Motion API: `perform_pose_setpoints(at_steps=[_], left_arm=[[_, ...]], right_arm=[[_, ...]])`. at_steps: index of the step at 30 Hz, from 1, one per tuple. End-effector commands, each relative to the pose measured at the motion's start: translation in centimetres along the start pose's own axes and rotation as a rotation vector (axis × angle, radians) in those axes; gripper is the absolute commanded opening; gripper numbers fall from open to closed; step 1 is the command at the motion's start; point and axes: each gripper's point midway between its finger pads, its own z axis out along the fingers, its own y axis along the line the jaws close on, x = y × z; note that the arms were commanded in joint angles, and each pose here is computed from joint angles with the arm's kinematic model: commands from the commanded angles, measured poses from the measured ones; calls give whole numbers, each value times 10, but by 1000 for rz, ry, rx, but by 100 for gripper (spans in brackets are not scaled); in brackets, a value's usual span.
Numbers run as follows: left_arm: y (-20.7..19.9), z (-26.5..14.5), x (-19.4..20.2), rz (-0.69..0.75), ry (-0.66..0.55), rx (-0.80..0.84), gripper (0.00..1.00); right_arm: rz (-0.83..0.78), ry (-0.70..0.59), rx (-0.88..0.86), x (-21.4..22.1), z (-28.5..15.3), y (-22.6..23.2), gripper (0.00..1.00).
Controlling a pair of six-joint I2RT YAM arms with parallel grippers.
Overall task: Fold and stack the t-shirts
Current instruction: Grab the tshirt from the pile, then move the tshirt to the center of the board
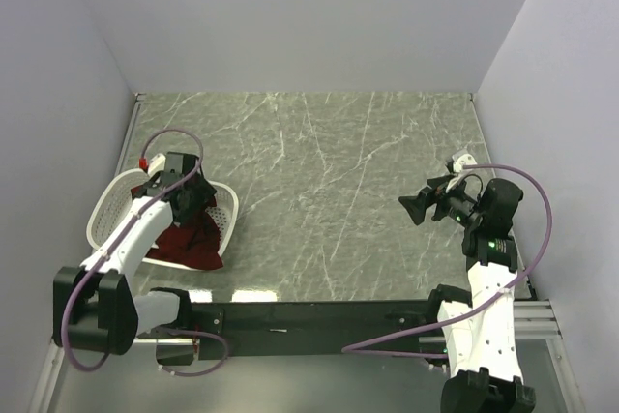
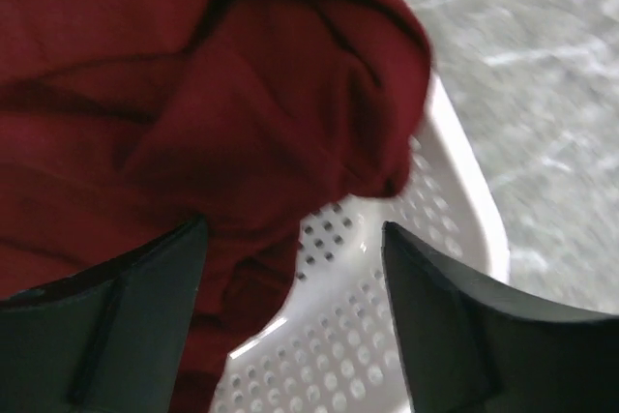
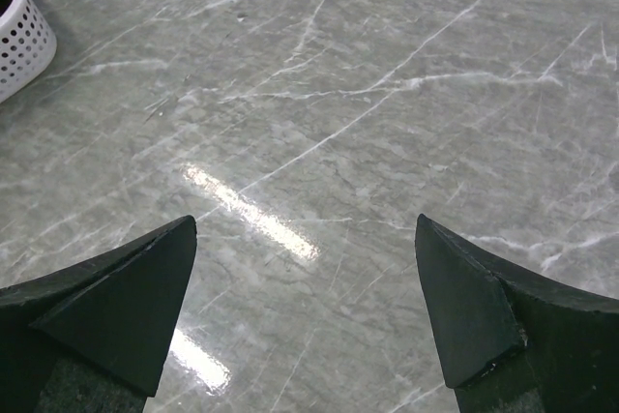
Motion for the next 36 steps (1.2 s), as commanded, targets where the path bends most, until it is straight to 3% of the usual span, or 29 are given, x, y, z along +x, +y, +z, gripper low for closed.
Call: perform_pose_setpoints(at_steps=[1,3,7,9,10,11,15,19,20,22,23,25,27,28,29,31,32,34,36], left_arm=[[-2,2,-25,-62,-81,-55,77],[1,3,-33,-66,-114,-89,65],[3,-4,-46,-61,-166,-97,25],[-1,-11,-52,-32,-186,-65,15],[-6,-21,-59,-27,-211,-28,4],[-9,-27,-63,-16,-226,1,1],[-44,-80,-90,55,-318,235,0],[-108,-184,-126,88,-449,667,0],[-131,-231,-143,94,-505,816,0],[-157,-272,-156,103,-521,965,0],[-173,-327,-169,119,-575,1119,0],[-198,-358,-183,101,-564,1228,1],[-214,-430,-197,89,-597,1415,0],[-232,-430,-203,84,-570,1443,0],[-235,-472,-209,82,-605,1537,1],[-260,-483,-215,55,-563,1614,1],[-261,-516,-217,50,-585,1696,1],[-283,-523,-221,13,-546,1764,1],[-287,-557,-221,-19,-542,1870,1]], right_arm=[[-76,-51,-13,-24,-6,5,100],[-78,-51,-16,-24,-7,7,100],[-80,-53,-17,-25,-7,8,100],[-84,-55,-16,-26,-8,8,100],[-85,-56,-16,-27,-8,8,100],[-85,-56,-16,-27,-8,8,100],[-84,-56,-19,-26,-8,9,100],[-79,-55,-26,-26,-8,10,100],[-83,-58,-25,-27,-8,9,100],[-80,-56,-24,-26,-7,9,100],[-80,-55,-23,-26,-7,9,100],[-81,-54,-21,-26,-7,8,100],[-81,-53,-18,-25,-7,8,100],[-79,-53,-18,-25,-7,8,100],[-80,-54,-17,-25,-7,7,100],[-79,-52,-17,-24,-7,7,100],[-78,-51,-17,-24,-6,7,100],[-75,-49,-19,-23,-6,6,100],[-74,-49,-18,-22,-6,6,100]])
